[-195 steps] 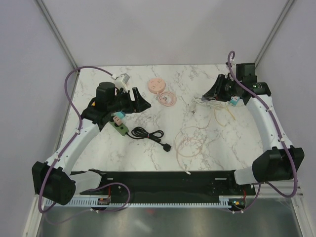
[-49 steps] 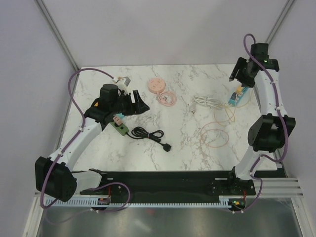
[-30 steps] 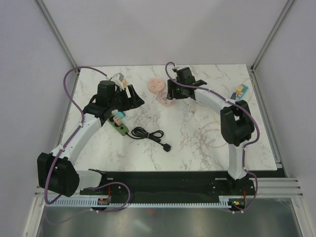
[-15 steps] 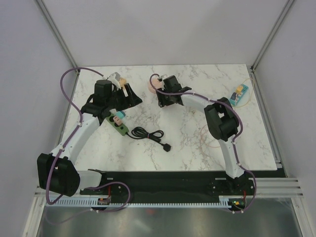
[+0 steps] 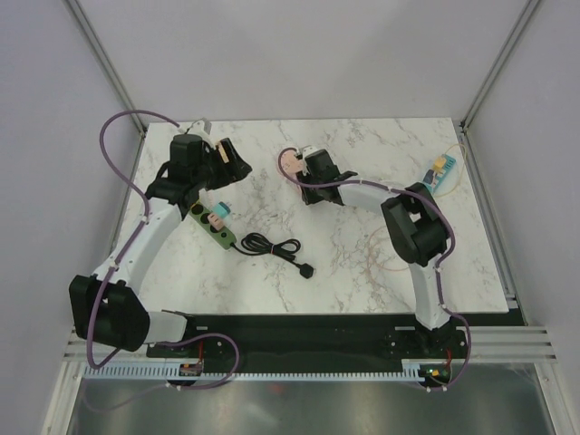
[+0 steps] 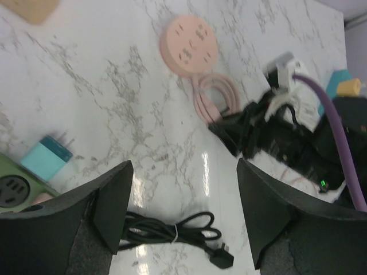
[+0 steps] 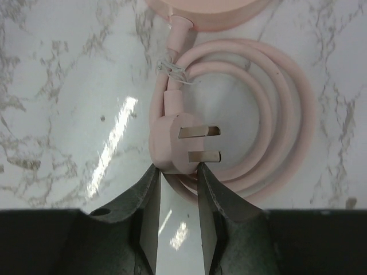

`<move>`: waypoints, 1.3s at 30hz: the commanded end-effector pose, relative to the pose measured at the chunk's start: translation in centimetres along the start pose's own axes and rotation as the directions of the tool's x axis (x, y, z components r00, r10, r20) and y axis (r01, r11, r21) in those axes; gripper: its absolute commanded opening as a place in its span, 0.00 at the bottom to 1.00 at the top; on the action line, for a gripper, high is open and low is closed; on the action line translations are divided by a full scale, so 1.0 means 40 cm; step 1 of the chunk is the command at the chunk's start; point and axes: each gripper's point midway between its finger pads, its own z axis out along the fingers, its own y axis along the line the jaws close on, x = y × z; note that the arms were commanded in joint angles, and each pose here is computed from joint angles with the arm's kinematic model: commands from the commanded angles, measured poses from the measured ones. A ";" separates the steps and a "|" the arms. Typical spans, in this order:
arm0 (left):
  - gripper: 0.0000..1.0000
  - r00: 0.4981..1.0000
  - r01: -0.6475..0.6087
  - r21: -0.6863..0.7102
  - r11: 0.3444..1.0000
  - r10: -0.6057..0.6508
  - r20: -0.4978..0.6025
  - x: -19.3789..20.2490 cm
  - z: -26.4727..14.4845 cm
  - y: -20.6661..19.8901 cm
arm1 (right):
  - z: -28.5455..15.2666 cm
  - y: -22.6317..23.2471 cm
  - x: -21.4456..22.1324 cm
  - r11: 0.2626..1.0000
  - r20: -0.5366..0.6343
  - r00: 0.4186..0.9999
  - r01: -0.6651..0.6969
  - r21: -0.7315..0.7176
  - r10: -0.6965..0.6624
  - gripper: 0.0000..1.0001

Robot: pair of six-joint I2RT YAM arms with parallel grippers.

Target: Insert the plug

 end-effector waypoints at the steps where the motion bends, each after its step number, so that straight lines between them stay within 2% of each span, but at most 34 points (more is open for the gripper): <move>1: 0.80 0.986 -0.068 -0.132 0.989 0.087 0.139 -0.129 0.027 0.044 | -0.075 -0.028 0.086 0.998 -0.084 0.996 0.023 0.054 -0.018 0.33; 3: 0.82 0.978 -0.094 -0.195 0.976 0.128 0.168 -0.170 0.043 0.073 | -0.108 -0.029 0.099 0.999 -0.069 0.997 0.022 0.046 -0.018 0.33; 5: 0.83 0.972 -0.160 -0.244 0.956 0.195 0.129 -0.172 0.093 0.117 | -0.128 -0.027 0.109 0.999 -0.071 0.997 0.030 0.029 -0.028 0.33; 6: 0.84 0.967 -0.182 -0.240 0.954 0.218 0.134 -0.200 0.102 0.116 | -0.146 -0.028 0.124 0.999 -0.080 0.996 0.035 0.030 -0.032 0.36; 7: 0.84 0.971 -0.202 -0.261 0.944 0.228 0.075 -0.175 0.146 0.148 | -0.158 -0.029 0.134 0.999 -0.088 0.996 0.034 0.031 -0.031 0.39; 8: 0.84 0.964 -0.215 -0.294 0.931 0.251 0.091 -0.212 0.152 0.157 | -0.177 -0.028 0.152 0.999 -0.101 0.995 0.028 0.023 -0.025 0.44; 11: 0.84 0.959 -0.265 -0.355 0.896 0.284 0.000 -0.192 0.235 0.229 | -0.203 0.002 0.153 0.999 -0.086 0.996 0.024 -0.047 -0.028 0.50; 13: 0.84 0.951 -0.283 -0.382 0.880 0.309 0.007 -0.231 0.262 0.247 | -0.226 0.023 0.118 0.996 -0.045 0.999 0.026 -0.085 -0.029 0.55; 14: 0.84 0.946 -0.312 -0.391 0.866 0.319 -0.048 -0.203 0.305 0.283 | -0.236 0.026 0.099 0.995 -0.024 0.999 0.023 -0.094 -0.025 0.58; 15: 0.84 0.941 -0.321 -0.394 0.861 0.336 -0.034 -0.235 0.316 0.283 | -0.261 0.031 0.064 0.995 0.012 1.000 0.007 -0.095 -0.006 0.63; 18: 0.88 0.921 -0.387 -0.376 0.842 0.370 -0.120 -0.221 0.390 0.320 | -0.329 0.052 0.011 0.990 0.088 0.996 -0.005 -0.140 0.017 0.73; 21: 0.91 0.902 -0.431 -0.383 0.817 0.389 -0.185 -0.216 0.432 0.349 | -0.391 0.057 -0.044 0.989 0.170 0.985 -0.002 -0.147 0.027 0.79; 26: 1.00 0.871 -0.490 -0.408 0.770 0.442 -0.212 -0.240 0.467 0.397 | -0.457 0.061 -0.097 0.987 0.259 0.963 -0.034 -0.157 0.075 0.83; 33: 0.99 0.860 -0.509 -0.362 0.781 0.440 -0.260 -0.216 0.503 0.432 | -0.508 -0.005 -0.136 0.994 0.338 0.935 -0.108 -0.025 0.110 0.86; 39: 0.96 0.826 -0.560 -0.337 0.757 0.474 -0.306 -0.187 0.532 0.462 | -0.491 -0.005 -0.125 0.994 0.312 0.944 -0.110 -0.021 0.111 0.86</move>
